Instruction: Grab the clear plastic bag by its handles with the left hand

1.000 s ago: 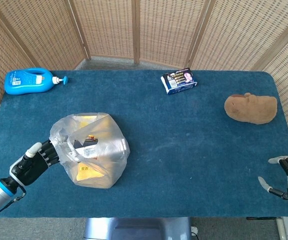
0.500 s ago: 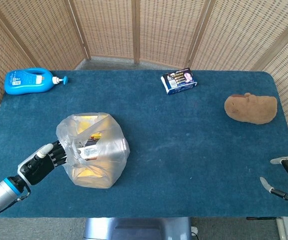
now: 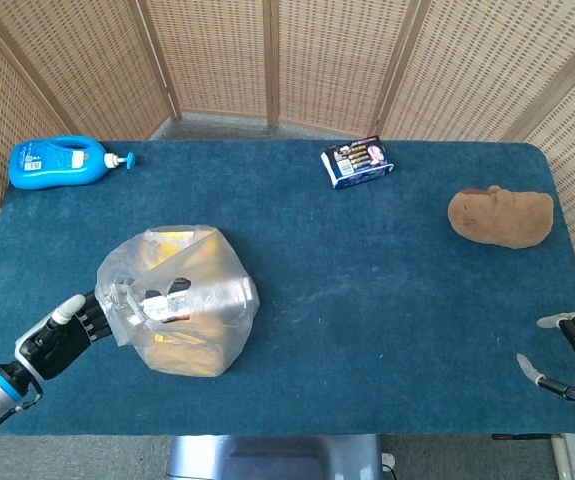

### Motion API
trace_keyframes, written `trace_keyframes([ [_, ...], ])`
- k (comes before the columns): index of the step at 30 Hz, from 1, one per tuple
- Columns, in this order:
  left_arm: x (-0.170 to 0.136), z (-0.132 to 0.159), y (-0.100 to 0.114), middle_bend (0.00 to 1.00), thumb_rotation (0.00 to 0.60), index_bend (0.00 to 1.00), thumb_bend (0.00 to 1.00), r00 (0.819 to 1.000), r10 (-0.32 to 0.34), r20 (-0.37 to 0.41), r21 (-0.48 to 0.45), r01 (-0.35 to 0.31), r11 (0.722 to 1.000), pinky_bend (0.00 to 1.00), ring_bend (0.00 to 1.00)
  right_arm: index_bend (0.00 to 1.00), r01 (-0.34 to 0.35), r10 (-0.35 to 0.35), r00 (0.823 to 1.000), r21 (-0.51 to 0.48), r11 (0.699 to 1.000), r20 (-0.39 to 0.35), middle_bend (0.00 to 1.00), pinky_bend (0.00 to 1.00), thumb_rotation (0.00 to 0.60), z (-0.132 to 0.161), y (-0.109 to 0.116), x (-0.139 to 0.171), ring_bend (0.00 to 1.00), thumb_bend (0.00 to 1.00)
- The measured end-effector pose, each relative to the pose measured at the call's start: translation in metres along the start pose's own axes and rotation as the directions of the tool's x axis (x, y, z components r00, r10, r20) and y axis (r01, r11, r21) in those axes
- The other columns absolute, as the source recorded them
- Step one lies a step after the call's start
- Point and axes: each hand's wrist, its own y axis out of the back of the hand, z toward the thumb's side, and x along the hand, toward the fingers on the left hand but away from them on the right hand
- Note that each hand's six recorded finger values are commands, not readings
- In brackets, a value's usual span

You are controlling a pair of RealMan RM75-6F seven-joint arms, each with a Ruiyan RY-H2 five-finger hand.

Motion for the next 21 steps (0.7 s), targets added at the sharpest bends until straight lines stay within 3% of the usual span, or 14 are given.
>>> trace_keyframes([
  [15,0.006,-0.003,-0.001,0.29,0.204,0.27,0.26,0.999,-0.006,-0.036,0.017,0.006,1.000,0.38,0.27,0.37,0.000,0.000,1.000,-0.002,1.000,0.002,0.37,0.20,0.406,0.000,0.001,0.001,0.28,0.28],
  [21,0.017,0.000,-0.014,0.28,0.207,0.27,0.26,0.997,-0.039,-0.064,0.069,0.044,0.997,0.38,0.27,0.37,0.000,0.000,1.000,-0.001,1.000,0.002,0.37,0.20,0.407,0.000,0.001,0.001,0.28,0.28],
])
